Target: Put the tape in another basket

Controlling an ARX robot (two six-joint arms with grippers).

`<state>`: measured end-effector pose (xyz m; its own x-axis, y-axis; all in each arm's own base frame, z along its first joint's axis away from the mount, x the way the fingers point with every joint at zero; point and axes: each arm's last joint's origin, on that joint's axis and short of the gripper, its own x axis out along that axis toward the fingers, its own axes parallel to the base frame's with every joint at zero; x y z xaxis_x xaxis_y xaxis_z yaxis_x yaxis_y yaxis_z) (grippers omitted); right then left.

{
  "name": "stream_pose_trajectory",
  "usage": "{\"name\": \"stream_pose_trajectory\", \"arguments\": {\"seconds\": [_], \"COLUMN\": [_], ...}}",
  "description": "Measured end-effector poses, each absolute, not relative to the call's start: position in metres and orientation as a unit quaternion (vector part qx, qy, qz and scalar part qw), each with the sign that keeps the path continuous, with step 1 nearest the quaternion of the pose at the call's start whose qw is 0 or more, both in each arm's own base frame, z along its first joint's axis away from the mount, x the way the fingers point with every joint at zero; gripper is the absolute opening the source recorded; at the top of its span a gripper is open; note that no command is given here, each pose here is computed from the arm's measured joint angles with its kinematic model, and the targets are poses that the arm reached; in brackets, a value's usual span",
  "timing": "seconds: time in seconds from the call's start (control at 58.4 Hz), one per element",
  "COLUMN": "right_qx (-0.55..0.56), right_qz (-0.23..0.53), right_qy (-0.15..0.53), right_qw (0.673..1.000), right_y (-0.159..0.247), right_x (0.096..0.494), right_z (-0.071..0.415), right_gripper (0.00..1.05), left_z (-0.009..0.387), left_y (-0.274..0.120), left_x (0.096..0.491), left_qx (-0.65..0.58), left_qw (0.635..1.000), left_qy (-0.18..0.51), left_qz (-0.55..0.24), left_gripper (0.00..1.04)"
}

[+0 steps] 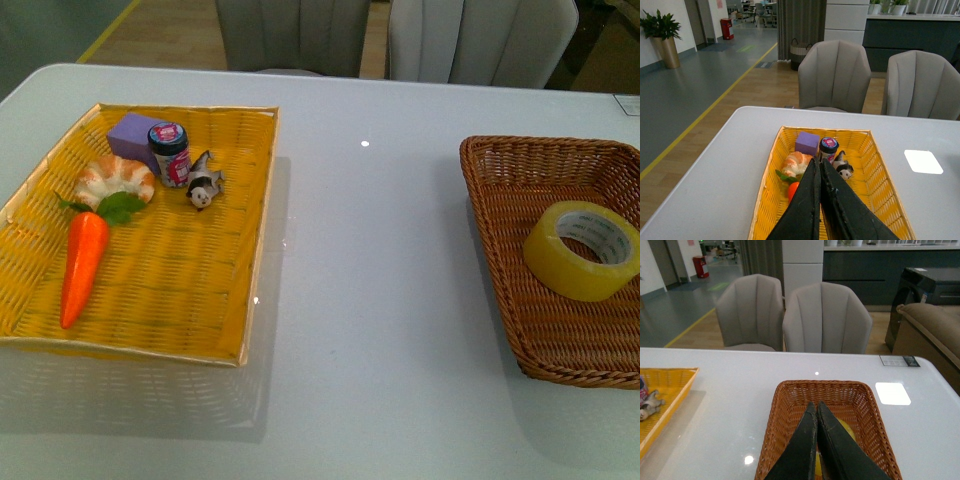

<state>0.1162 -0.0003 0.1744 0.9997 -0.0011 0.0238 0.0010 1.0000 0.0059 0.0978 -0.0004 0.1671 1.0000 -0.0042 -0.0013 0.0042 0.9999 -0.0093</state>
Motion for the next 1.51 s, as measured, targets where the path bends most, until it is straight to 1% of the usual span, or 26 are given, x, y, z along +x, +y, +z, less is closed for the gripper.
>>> {"name": "stream_pose_trajectory", "arguments": {"seconds": [0.394, 0.445, 0.514, 0.754, 0.771, 0.805, 0.84, 0.908, 0.925, 1.011, 1.028, 1.097, 1.114, 1.131, 1.148, 1.182, 1.199, 1.234, 1.268, 1.285, 1.336, 1.405, 1.508], "right_qx": [0.003, 0.003, 0.003, 0.003, 0.003, 0.002, 0.002, 0.002, 0.002, 0.002, 0.002, 0.002, 0.002, 0.002, 0.002, 0.002, 0.002, 0.002, 0.002, 0.002, 0.002, 0.002, 0.002], "right_qz": [-0.001, -0.001, -0.001, -0.001, -0.001, -0.001, -0.001, -0.001, -0.001, -0.001, -0.001, -0.001, -0.001, -0.001, -0.001, -0.001, -0.001, -0.001, -0.001, -0.001, -0.001, -0.001, -0.001], "right_qy": [-0.012, 0.005, -0.008, -0.009, -0.009, -0.009, -0.009, -0.009, -0.009, -0.009, -0.009, -0.009, -0.009, -0.009, -0.009, -0.009, -0.009, -0.009, -0.009, -0.009, -0.009, -0.009, -0.009], "right_qw": [1.000, 1.000, 1.000, 1.000, 1.000, 1.000, 1.000, 1.000, 1.000, 1.000, 1.000, 1.000, 1.000, 1.000, 1.000, 1.000, 1.000, 1.000, 1.000, 1.000, 1.000, 1.000, 1.000], "right_y": [0.000, 0.000, 0.000, 0.000, 0.000, 0.000, 0.000, 0.000, 0.000, 0.000, 0.000, 0.000, 0.000, 0.000, 0.000, 0.000, 0.000, 0.000, 0.000, 0.000, 0.000, 0.000, 0.000], "right_x": [0.108, 0.101, 0.097, 0.097, 0.097, 0.097, 0.097, 0.097, 0.097, 0.097, 0.097, 0.097, 0.097, 0.097, 0.097, 0.097, 0.097, 0.097, 0.097, 0.097, 0.097, 0.097, 0.097], "right_z": [0.174, 0.169, 0.171, 0.171, 0.171, 0.171, 0.171, 0.171, 0.171, 0.171, 0.171, 0.171, 0.171, 0.171, 0.171, 0.171, 0.171, 0.171, 0.171, 0.171, 0.171, 0.171, 0.171], "right_gripper": [0.02, 0.02, 0.02, 0.02, 0.02, 0.06, 0.14, 0.26, 0.29, 0.47, 0.50, 0.64, 0.66, 0.70, 0.73, 0.80, 0.84, 0.90, 0.95, 0.97, 0.96, 0.96, 0.96], "left_z": [0.167, 0.167, 0.167, 0.167, 0.167, 0.167, 0.167, 0.167, 0.167, 0.167, 0.167, 0.167, 0.167, 0.167, 0.167, 0.167, 0.167, 0.167, 0.167, 0.167, 0.167, 0.167, 0.167], "left_y": [0.000, 0.000, 0.000, 0.000, 0.000, 0.000, 0.000, 0.000, 0.000, 0.000, 0.000, 0.000, 0.000, 0.000, 0.000, 0.000, 0.000, 0.000, 0.000, 0.000, 0.000, 0.000, 0.000], "left_x": [0.098, 0.098, 0.098, 0.098, 0.098, 0.098, 0.098, 0.098, 0.098, 0.098, 0.098, 0.098, 0.098, 0.098, 0.098, 0.098, 0.098, 0.098, 0.098, 0.098, 0.098, 0.098, 0.098], "left_qx": [-0.005, -0.005, -0.005, -0.005, -0.005, -0.005, -0.005, -0.005, -0.005, -0.005, -0.005, -0.005, -0.005, -0.005, -0.005, -0.005, -0.005, -0.005, -0.005, -0.005, -0.004, -0.004, -0.004], "left_qw": [1.000, 1.000, 1.000, 1.000, 1.000, 1.000, 1.000, 1.000, 1.000, 1.000, 1.000, 1.000, 1.000, 1.000, 1.000, 1.000, 1.000, 1.000, 1.000, 1.000, 1.000, 1.000, 1.000], "left_qy": [0.001, 0.001, 0.001, 0.001, 0.001, 0.001, 0.001, 0.001, 0.001, 0.001, 0.001, 0.001, 0.001, 0.001, 0.001, 0.001, 0.001, 0.001, 0.001, 0.001, 0.001, 0.001, 0.001], "left_qz": [-0.002, -0.002, -0.002, -0.002, -0.002, -0.002, -0.002, -0.002, -0.002, -0.002, -0.002, -0.002, -0.002, -0.002, -0.002, -0.002, -0.002, -0.002, -0.002, -0.002, -0.002, -0.002, -0.002], "left_gripper": [0.02, 0.02, 0.02, 0.02, 0.02, 0.02, 0.02, 0.15, 0.17, 0.37, 0.38, 0.53, 0.56, 0.58, 0.63, 0.70, 0.72, 0.79, 0.84, 0.88, 0.97, 0.95, 0.96]}}
